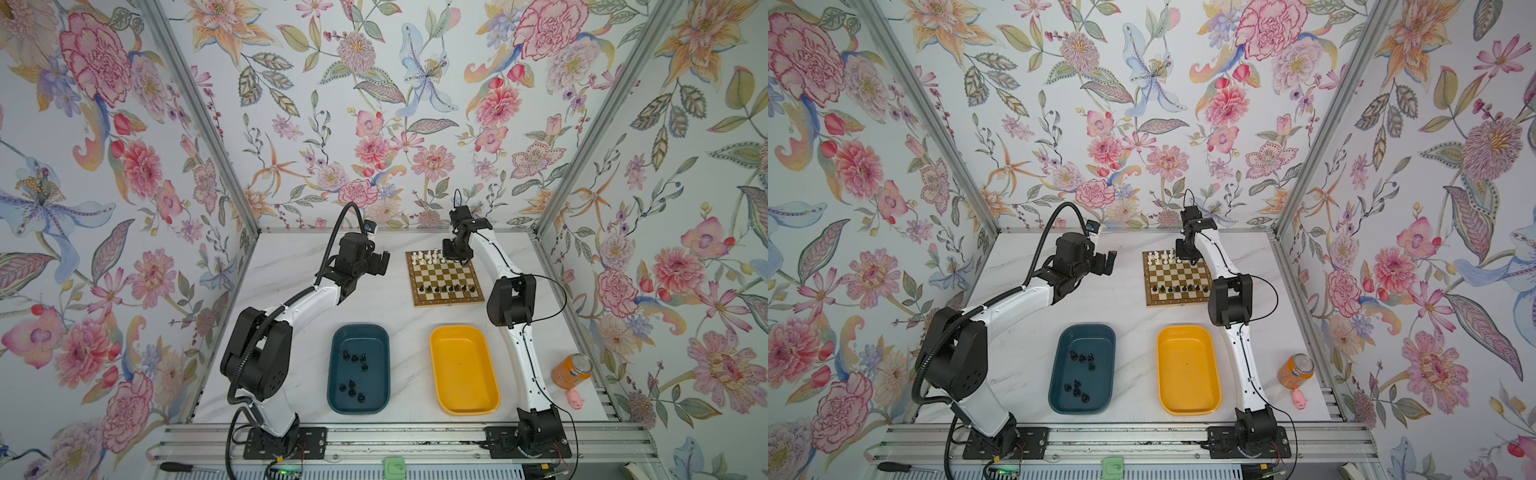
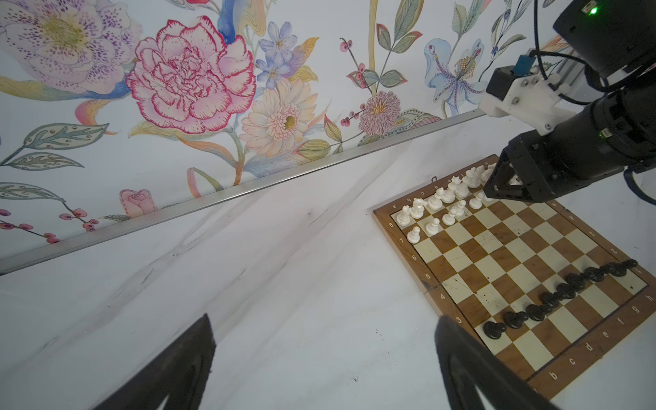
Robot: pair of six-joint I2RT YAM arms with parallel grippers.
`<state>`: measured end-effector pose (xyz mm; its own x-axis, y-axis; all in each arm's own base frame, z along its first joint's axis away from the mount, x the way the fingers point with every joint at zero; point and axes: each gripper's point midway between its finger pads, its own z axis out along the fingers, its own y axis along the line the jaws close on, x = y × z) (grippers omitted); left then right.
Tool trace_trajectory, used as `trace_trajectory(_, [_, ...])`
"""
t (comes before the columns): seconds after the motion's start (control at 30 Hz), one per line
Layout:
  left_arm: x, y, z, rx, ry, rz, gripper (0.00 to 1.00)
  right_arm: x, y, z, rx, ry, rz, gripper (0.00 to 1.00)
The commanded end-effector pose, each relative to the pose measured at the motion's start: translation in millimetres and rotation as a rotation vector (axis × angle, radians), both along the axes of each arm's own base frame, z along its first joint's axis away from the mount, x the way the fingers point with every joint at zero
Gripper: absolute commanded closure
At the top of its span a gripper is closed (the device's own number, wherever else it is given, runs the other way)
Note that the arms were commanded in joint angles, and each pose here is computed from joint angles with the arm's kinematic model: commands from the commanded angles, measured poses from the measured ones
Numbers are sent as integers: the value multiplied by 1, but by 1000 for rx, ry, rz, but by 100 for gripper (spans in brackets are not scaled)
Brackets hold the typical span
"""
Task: Set up the chess pieces on the board
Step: 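Lower the white pawn into the empty square of the white pawn row, then move the right gripper over the teal tray while the left arm lowers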
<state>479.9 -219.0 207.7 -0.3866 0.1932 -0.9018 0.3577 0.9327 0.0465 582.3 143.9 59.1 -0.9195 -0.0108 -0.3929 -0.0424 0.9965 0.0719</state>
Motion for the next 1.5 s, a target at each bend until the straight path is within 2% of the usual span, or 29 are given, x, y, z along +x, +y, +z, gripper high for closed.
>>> trace_trajectory(0.0, [4,4,12,-12,-34,1,2,5,9,68,33,-128,24,74])
trace_trajectory(0.23, [-3,9,17,-19,-54,14,2,-2,14,135,62,-237,35,66])
trace_trajectory(0.47, [-34,37,14,-22,-35,95,2,-48,30,189,69,-270,106,62])
trace_trajectory(0.87, [-145,120,-7,-142,64,383,6,-187,109,163,37,-94,364,64])
trace_trajectory(1.2, [-216,156,-22,-201,175,592,7,-313,156,144,217,-27,543,62])
trace_trajectory(1.3, [-232,173,-31,-213,201,674,7,-338,169,137,240,-44,595,62])
trace_trajectory(1.47, [-236,176,-37,-244,184,662,7,-352,191,126,272,-72,613,62])
